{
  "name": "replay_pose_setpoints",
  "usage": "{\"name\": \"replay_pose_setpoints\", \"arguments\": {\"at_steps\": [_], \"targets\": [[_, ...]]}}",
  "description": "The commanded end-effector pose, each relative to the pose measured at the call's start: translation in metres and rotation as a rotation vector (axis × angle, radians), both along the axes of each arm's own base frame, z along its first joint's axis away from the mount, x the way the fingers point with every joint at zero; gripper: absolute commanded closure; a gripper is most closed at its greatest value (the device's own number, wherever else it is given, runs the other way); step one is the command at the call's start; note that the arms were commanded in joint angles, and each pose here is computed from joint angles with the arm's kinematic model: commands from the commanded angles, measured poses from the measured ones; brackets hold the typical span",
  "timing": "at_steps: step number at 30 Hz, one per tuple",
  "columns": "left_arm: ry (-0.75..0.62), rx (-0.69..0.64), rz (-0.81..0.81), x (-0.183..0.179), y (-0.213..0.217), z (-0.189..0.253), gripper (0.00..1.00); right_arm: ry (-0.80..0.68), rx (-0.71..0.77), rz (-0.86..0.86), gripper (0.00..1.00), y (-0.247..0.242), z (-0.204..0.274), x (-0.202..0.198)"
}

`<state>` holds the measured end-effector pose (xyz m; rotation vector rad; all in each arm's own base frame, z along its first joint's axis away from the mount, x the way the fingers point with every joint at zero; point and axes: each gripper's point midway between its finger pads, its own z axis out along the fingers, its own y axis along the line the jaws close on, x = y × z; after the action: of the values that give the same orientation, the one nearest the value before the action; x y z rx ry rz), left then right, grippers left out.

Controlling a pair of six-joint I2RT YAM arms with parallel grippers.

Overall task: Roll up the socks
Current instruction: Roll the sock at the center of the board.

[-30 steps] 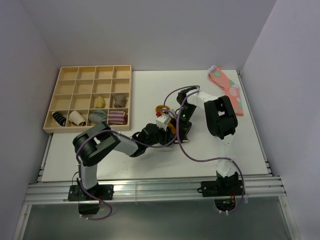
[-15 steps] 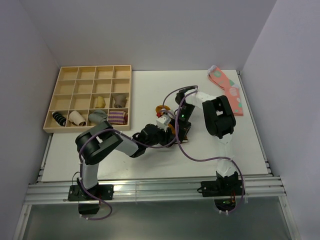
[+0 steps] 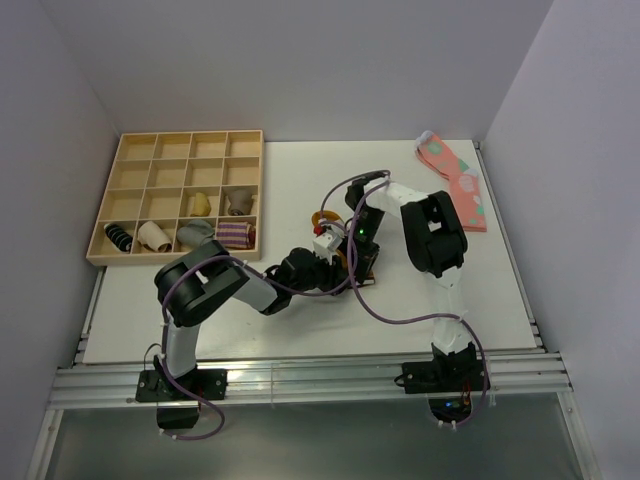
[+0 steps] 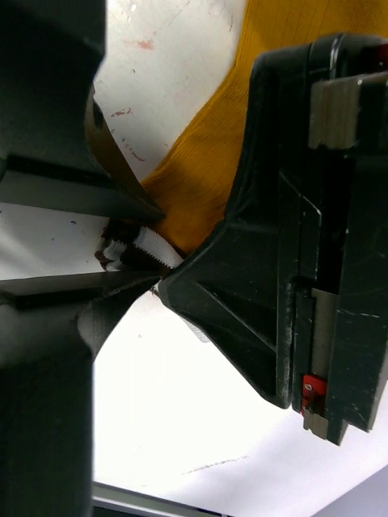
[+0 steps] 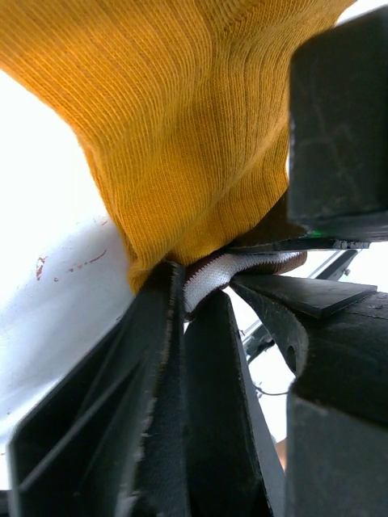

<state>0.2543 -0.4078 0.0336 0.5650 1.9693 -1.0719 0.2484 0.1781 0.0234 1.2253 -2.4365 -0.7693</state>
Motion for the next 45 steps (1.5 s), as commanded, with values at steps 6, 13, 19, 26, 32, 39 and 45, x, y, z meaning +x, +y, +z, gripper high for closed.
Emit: {"name": "replay_pose_setpoints", "arguments": {"at_steps": [6,13,19,26,32,39,45], "targets": [[0.024,-0.040,-0.012,0.000,-0.007,0.002,0.80,-0.031,0.021,-0.018,0.78,0.015,-0.005,0.013],[0.100,0.000,0.030,-0.004,0.002,-0.018,1.00,-0.119,0.063,-0.075,0.58,0.024,-0.002,0.023],[0.157,0.083,0.037,-0.006,0.007,-0.030,1.00,-0.214,0.145,-0.146,0.54,0.030,0.017,0.035],[0.220,0.183,0.078,-0.003,0.012,-0.034,1.00,-0.346,0.244,-0.264,0.50,0.012,0.043,0.063],[0.275,0.242,0.112,0.001,0.012,-0.029,1.00,-0.437,0.298,-0.361,0.49,-0.016,0.060,0.081],[0.348,0.256,0.099,0.000,0.008,-0.027,1.00,-0.475,0.336,-0.473,0.51,-0.049,0.066,0.091],[0.410,0.238,0.076,0.002,0.008,-0.024,1.00,-0.471,0.381,-0.558,0.52,-0.075,0.072,0.096]]}}
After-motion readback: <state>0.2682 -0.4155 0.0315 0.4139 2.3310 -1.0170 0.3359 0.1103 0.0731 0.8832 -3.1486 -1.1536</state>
